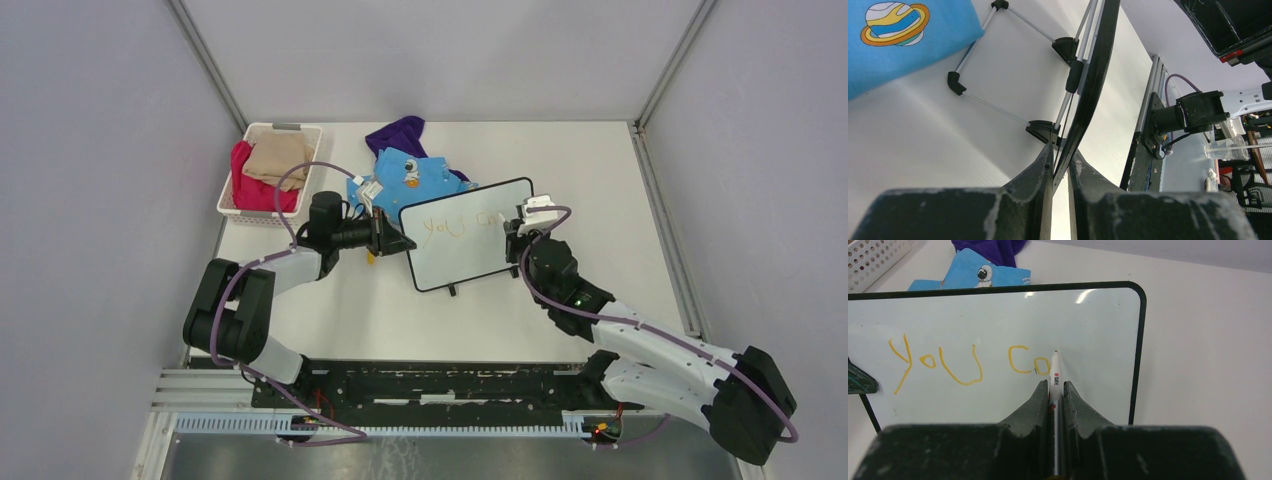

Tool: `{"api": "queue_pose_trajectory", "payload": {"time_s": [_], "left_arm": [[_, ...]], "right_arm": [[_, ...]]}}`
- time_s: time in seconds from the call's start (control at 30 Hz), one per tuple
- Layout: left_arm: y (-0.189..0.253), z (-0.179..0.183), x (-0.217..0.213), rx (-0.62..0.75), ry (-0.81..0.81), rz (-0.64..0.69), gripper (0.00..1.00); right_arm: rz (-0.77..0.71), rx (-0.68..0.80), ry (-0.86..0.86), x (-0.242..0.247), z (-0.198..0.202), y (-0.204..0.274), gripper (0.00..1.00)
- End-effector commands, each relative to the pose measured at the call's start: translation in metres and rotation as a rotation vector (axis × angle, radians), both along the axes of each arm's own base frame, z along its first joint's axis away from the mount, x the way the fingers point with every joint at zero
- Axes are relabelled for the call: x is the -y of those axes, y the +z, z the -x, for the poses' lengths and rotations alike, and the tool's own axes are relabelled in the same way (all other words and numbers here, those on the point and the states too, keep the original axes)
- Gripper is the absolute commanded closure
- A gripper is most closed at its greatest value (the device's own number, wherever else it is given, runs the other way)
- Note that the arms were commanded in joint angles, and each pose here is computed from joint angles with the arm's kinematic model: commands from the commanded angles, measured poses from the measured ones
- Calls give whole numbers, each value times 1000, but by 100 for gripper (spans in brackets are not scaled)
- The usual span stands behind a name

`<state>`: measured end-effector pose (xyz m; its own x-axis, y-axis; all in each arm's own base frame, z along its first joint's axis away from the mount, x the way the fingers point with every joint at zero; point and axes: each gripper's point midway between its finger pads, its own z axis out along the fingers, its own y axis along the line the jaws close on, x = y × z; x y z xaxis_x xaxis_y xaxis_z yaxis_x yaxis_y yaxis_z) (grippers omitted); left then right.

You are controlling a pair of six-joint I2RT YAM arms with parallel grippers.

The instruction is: Write a sentence on the whiteboard

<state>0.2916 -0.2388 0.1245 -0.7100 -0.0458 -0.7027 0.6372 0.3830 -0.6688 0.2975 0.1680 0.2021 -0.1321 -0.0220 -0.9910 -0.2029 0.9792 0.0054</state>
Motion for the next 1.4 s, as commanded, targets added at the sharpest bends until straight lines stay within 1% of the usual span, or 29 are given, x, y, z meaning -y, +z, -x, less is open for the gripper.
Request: {"api": "queue_pose_trajectory", "payload": {"time_s": [0.0,0.6,1.0,1.37], "left_arm": [[-7,1,2,-17,-1,-37,98],[-6,1,2,-9,0,-40,98],[-6,2,2,-10,-2,-40,98],[-8,3,4,-11,-9,-53,98]], "right_arm": [[-50,63,-2,-5,-8,29,100],[-34,10,-2,-2,-8,3,100],[-19,-31,-10,7,1,-22,100],[-32,-4,-4,0,-7,-3,100]]}}
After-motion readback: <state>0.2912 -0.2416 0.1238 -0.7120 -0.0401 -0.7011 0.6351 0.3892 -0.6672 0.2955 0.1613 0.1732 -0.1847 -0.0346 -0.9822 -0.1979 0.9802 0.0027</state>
